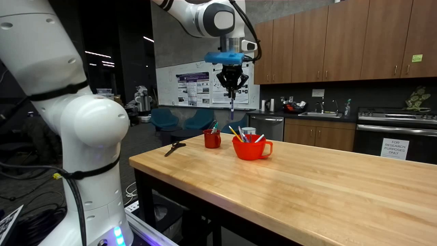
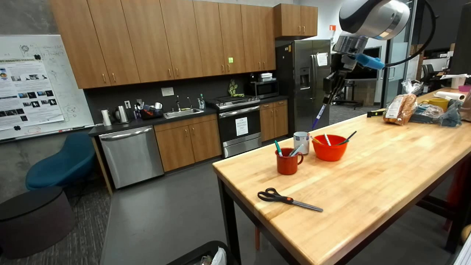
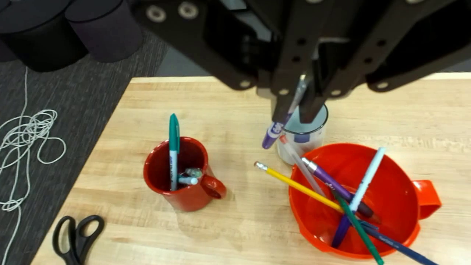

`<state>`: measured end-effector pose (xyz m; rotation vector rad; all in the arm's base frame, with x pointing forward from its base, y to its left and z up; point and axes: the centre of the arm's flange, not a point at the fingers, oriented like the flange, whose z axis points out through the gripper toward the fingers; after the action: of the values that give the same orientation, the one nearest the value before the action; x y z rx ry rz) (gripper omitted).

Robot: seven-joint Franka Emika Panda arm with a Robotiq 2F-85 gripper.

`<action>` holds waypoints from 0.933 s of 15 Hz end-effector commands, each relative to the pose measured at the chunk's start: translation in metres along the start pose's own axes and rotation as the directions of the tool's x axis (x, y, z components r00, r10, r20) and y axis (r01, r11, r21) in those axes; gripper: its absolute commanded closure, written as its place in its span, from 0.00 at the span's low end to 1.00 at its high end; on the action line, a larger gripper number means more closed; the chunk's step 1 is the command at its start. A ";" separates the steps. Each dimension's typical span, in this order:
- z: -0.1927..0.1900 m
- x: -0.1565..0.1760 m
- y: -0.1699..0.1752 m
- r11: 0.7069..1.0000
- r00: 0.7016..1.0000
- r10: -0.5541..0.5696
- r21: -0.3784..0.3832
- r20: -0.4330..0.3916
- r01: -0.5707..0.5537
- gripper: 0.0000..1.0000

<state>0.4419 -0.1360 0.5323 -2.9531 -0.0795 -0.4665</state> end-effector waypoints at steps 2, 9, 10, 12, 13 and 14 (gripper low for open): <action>-0.003 0.007 0.024 0.996 1.000 0.000 -0.088 -0.026 -0.002 0.97; 0.036 0.010 0.054 0.987 0.998 0.034 -0.158 0.047 -0.026 0.97; 0.044 0.010 0.058 0.986 0.997 0.039 -0.163 0.061 -0.029 0.97; 0.056 0.011 0.064 0.984 0.995 0.053 -0.174 0.083 -0.038 0.97; 0.062 0.010 0.066 0.983 0.994 0.059 -0.177 0.094 -0.042 0.97; 0.067 0.011 0.068 0.983 0.993 0.065 -0.178 0.102 -0.046 0.97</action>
<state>0.4663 -0.1842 0.4707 -3.1136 -0.0021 -0.3554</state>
